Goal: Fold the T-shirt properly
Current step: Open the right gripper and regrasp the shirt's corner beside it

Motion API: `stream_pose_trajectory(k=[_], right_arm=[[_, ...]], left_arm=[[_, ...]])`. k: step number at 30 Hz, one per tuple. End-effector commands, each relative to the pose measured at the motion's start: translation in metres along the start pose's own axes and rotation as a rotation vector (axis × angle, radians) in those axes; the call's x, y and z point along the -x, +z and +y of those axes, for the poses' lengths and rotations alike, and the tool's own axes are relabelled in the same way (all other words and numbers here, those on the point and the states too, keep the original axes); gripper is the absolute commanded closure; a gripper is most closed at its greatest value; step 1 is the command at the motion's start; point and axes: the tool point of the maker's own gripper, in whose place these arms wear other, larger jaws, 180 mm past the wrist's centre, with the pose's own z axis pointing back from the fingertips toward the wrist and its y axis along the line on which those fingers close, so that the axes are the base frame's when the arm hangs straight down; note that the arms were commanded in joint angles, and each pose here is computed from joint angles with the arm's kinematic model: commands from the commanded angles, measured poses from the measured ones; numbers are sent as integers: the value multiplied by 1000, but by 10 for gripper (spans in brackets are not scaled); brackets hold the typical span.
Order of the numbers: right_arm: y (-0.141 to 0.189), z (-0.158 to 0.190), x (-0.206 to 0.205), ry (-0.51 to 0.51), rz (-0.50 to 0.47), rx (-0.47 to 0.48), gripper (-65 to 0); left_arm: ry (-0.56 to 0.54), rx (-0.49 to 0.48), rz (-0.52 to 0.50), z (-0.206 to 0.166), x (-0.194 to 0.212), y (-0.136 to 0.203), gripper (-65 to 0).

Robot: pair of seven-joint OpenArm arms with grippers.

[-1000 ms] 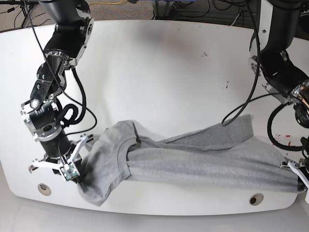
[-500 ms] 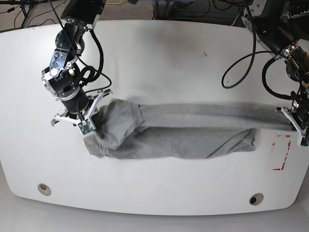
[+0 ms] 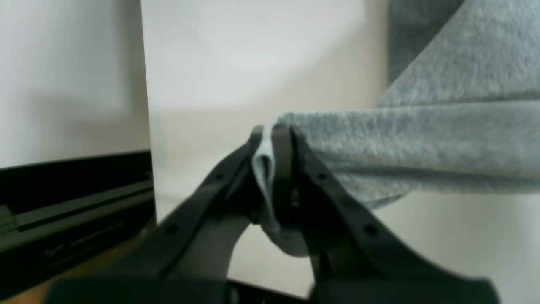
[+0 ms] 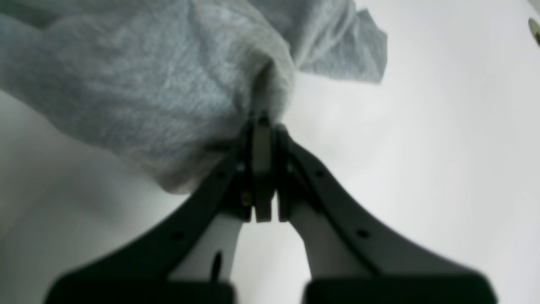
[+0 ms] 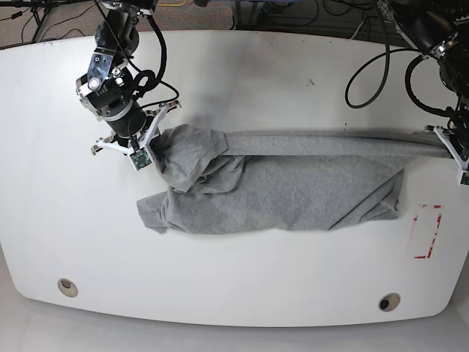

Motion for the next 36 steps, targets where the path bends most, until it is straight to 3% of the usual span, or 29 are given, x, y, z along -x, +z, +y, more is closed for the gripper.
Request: stream_pose_trajectory(k=[1, 9, 11, 18, 22, 29, 36], right_arm=[[5, -6, -3, 8, -14, 23, -6], [8, 5, 18, -4, 39, 0, -10], [8, 11, 22, -19, 46, -11, -40], [12, 34, 43, -72, 88, -50, -347], [14, 45, 51, -97, 106, -68, -431], [16, 51, 56, -121, 112, -76, -438], [16, 7, 42, -184, 52, 47, -438]], left_arm=[[-28, -60, -15, 21, -5, 9, 0], [-53, -58, 30, 21, 12, 9, 0], [-63, -66, 37, 24, 14, 10, 0], [-67, -69, 39, 26, 15, 11, 0], [-68, -72, 42, 27, 15, 11, 0], [-74, -68, 38, 25, 13, 10, 0], [-75, -64, 37, 23, 13, 10, 0]])
